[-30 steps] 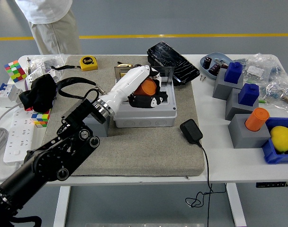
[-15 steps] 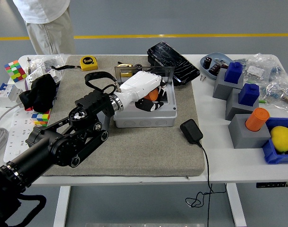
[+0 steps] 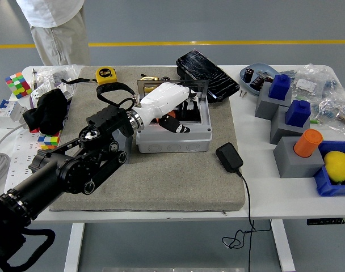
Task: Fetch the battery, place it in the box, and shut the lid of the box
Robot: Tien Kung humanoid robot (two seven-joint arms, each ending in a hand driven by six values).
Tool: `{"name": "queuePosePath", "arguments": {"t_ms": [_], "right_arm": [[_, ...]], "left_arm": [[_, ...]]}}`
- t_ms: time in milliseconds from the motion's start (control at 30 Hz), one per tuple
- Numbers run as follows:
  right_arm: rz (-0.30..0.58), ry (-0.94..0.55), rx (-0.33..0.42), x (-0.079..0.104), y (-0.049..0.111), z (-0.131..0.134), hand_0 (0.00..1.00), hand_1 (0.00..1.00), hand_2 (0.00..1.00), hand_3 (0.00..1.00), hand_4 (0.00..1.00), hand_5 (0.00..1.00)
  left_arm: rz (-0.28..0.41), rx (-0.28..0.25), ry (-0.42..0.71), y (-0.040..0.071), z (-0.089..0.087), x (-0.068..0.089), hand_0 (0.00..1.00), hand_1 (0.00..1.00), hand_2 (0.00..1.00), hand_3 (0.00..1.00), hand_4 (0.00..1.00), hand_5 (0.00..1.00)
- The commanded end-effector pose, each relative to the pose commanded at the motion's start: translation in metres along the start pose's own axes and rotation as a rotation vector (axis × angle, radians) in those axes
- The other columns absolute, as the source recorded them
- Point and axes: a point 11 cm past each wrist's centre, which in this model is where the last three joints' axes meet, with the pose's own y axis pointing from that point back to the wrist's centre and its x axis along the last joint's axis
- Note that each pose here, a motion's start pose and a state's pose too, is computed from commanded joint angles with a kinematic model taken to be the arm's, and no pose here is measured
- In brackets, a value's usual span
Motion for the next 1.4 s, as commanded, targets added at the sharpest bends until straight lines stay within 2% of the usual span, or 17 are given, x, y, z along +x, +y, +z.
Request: {"name": "queuePosePath", "arguments": {"t_ms": [33,400,433,600,633,767,967,1067,1200,1400], "right_arm": [[0.000,0.000,0.000,0.000,0.000,0.000,0.636,0.644,0.671,0.581,0.998,0.520],[-0.001,-0.009,0.004,-0.001,0.000,-0.001,0.636,0.644,0.671,0.581,0.998,0.520],[-0.001,-0.010,0.004,-0.001,0.000,-0.001,0.636,0.644,0.671,0.582,0.998,0.520],[0.001,-0.014,0.003,0.000,0.000,0.000,0.636,0.644,0.671,0.582,0.998,0.520],[0.001,-0.014,0.003,0.000,0.000,0.000,0.636,0.644,0.671,0.581,0.998,0.520],[0.002,-0.017,0.006,0.001,0.000,-0.001,0.636,0.644,0.671,0.581,0.998,0.520],[0.005,-0.024,0.011,0.003,0.000,-0.002,0.636,0.644,0.671,0.581,0.998,0.520],[0.007,-0.028,0.011,0.003,0.000,-0.002,0.636,0.644,0.671,0.581,0.998,0.520],[0.009,-0.031,0.013,0.005,0.000,-0.002,0.636,0.644,0.671,0.581,0.998,0.520],[0.011,-0.034,0.014,0.005,0.000,-0.002,0.636,0.644,0.671,0.581,0.998,0.519]], "left_arm": [[0.001,0.000,0.000,0.000,0.000,0.000,0.613,0.646,0.645,0.757,0.998,0.279],[0.039,-0.021,0.063,0.003,0.008,0.003,0.618,0.645,0.655,0.761,0.998,0.320],[0.048,-0.026,0.076,0.004,0.011,0.004,0.574,0.637,0.641,0.748,0.998,0.349],[0.097,-0.051,0.144,0.011,0.023,0.010,0.574,0.637,0.641,0.748,0.998,0.349],[0.109,-0.056,0.162,0.013,0.026,0.012,0.521,0.597,0.597,0.681,0.998,0.387],[0.149,-0.069,0.224,0.022,0.035,0.016,0.521,0.597,0.597,0.681,0.998,0.387],[0.200,-0.019,0.252,0.053,0.013,0.026,0.495,0.577,0.578,0.653,0.998,0.386],[0.215,0.027,0.260,0.069,-0.004,0.028,0.490,0.573,0.572,0.649,0.998,0.392],[0.221,0.083,0.264,0.087,-0.023,0.026,0.490,0.573,0.572,0.649,0.998,0.392],[0.212,0.155,0.273,0.107,-0.045,0.019,0.484,0.569,0.571,0.648,0.998,0.393]]}}
